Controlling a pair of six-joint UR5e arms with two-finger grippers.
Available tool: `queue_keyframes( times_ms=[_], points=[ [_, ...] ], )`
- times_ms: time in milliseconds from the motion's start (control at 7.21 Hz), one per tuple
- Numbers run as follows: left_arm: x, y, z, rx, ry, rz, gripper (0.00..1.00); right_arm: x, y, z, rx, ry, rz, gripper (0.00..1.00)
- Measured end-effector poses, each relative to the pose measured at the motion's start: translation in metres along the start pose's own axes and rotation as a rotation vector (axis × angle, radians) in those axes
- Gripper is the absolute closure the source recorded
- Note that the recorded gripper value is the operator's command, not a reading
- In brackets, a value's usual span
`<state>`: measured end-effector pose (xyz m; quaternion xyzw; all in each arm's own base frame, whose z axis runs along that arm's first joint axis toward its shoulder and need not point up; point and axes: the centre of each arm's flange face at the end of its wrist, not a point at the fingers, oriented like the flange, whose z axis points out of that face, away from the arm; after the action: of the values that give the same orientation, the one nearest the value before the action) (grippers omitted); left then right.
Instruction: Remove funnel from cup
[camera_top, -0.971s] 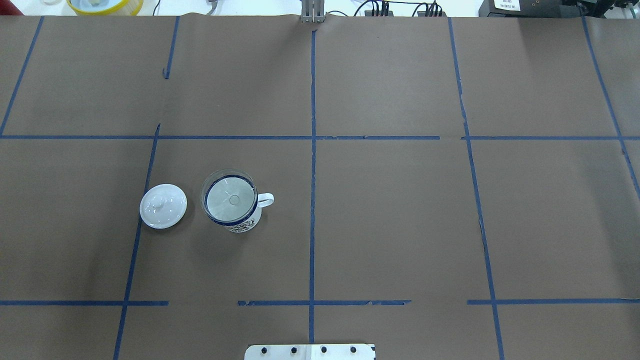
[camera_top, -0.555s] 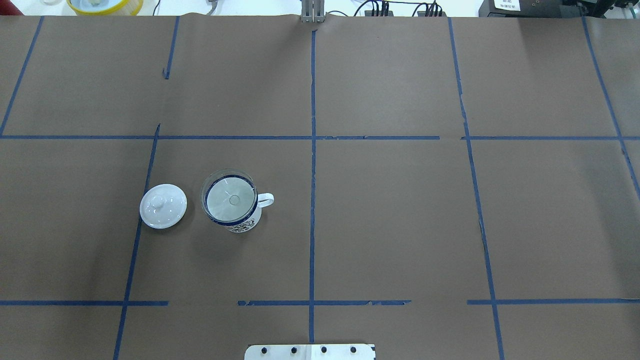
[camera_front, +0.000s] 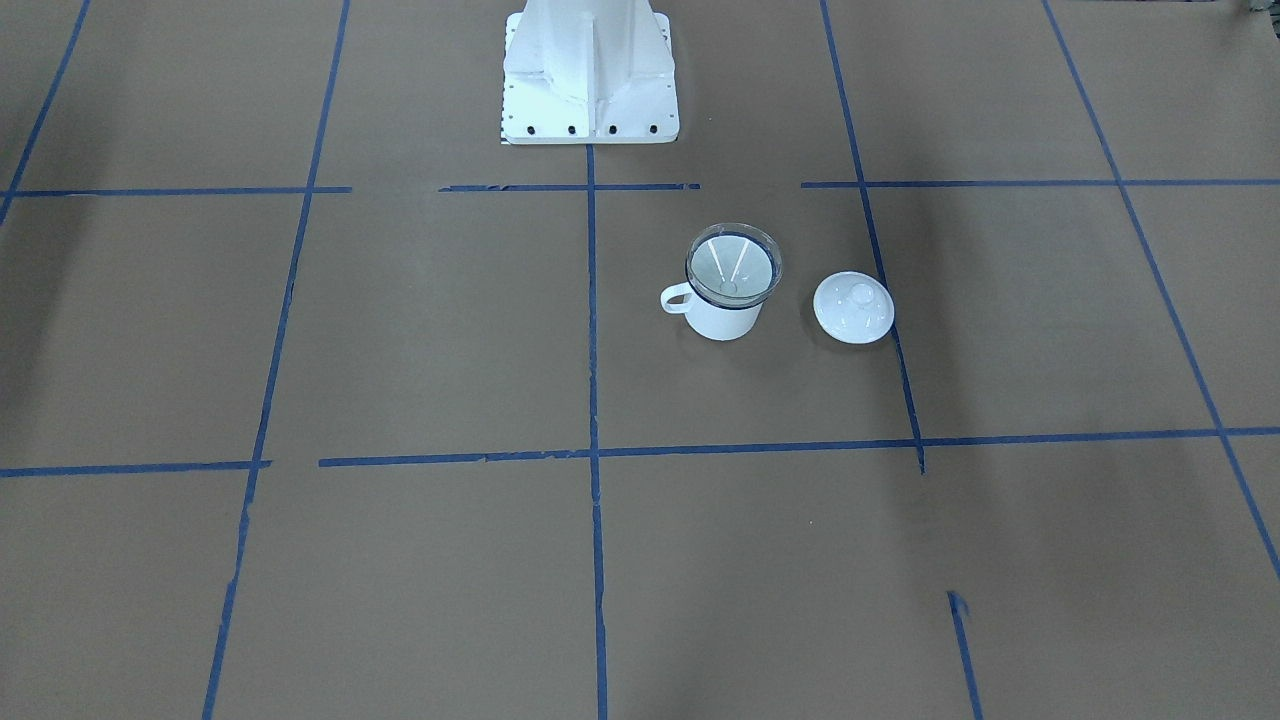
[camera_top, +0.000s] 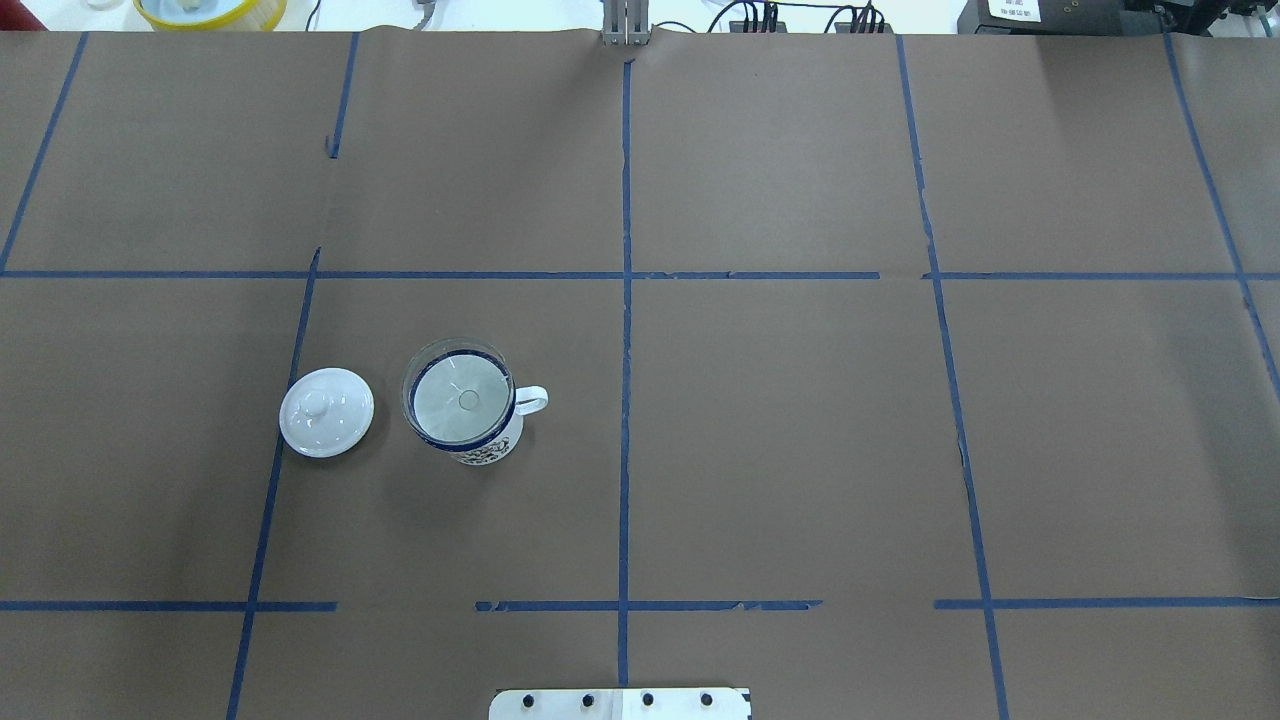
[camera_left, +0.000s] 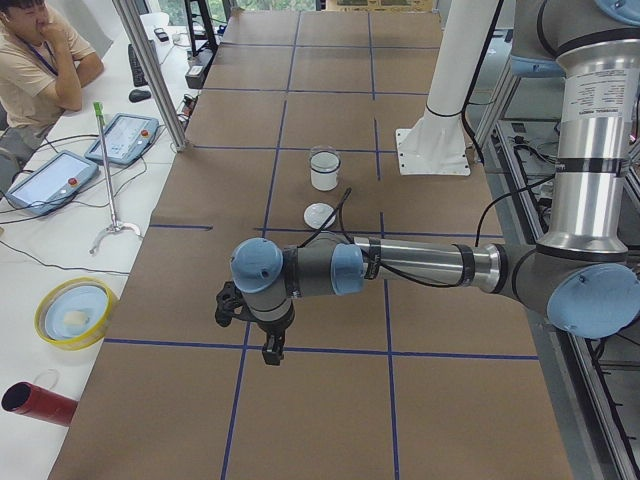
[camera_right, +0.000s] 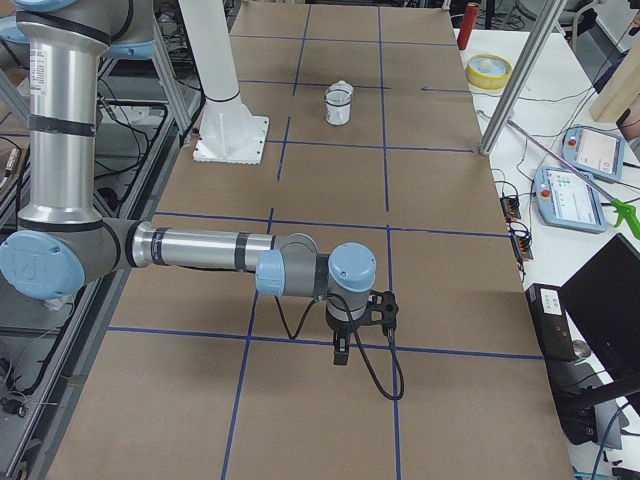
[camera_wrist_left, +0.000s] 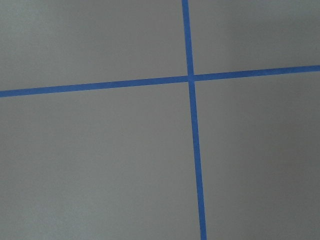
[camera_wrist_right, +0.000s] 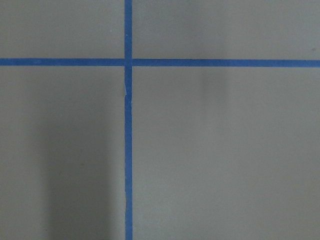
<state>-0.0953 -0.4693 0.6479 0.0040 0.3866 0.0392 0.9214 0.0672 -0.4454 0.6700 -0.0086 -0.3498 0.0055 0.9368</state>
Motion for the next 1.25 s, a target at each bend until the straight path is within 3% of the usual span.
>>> queue_keyframes(
  times_ms=[277,693,971,1248],
  points=[
    [0.004,0.004,-0.003,0.049,-0.007,0.030,0.00,0.000,0.000,0.000,0.000,0.000,0.000,0.00],
    [0.090,-0.021,-0.037,0.189,0.011,-0.102,0.00,0.000,0.000,0.000,0.000,0.000,0.000,0.00],
    [0.192,-0.054,-0.032,0.180,0.075,-0.299,0.00,0.000,0.000,0.000,0.000,0.000,0.000,0.00],
    [0.321,-0.090,-0.016,0.115,0.153,-0.535,0.00,0.000,0.000,0.000,0.000,0.000,0.000,0.00]
  ],
)
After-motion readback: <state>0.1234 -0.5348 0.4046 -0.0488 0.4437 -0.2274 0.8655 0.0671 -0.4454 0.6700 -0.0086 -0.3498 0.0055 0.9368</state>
